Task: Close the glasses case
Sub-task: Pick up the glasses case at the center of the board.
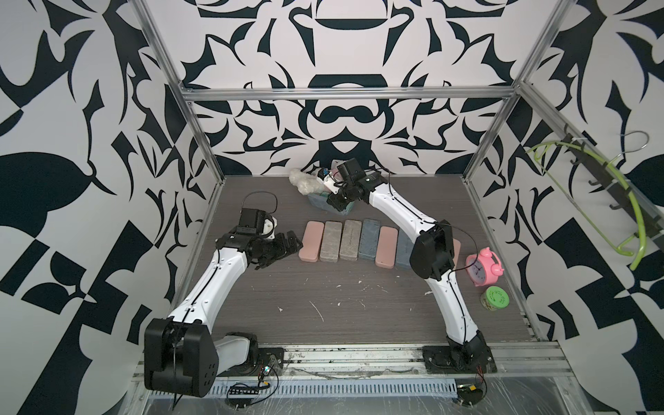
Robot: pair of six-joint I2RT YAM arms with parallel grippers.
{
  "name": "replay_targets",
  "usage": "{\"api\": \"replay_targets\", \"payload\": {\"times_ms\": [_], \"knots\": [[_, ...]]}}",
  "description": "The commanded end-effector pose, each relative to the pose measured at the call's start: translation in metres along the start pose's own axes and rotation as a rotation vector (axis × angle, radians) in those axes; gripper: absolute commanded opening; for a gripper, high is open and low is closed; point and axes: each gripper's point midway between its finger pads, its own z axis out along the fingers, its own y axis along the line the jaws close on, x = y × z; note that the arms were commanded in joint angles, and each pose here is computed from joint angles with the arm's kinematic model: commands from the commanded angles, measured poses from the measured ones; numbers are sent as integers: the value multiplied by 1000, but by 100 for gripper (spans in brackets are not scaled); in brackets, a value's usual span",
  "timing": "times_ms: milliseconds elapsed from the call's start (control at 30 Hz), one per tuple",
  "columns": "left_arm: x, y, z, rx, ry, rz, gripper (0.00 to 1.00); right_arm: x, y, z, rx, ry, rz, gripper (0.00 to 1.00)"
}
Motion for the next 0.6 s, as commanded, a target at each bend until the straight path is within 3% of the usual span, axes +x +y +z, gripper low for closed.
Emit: {"api": "replay_targets", "payload": {"times_ms": [0,200,567], "knots": [[-3,-4,-1,17,-3,4,100,-32,1,-36,21,-103,-3,14],[-3,-3,0,17,1,6,100,-15,4,-36,16,-44,14,7],[-3,-4,2,24,9,4,100,-13,8,-63,27,-54,67,2]]}}
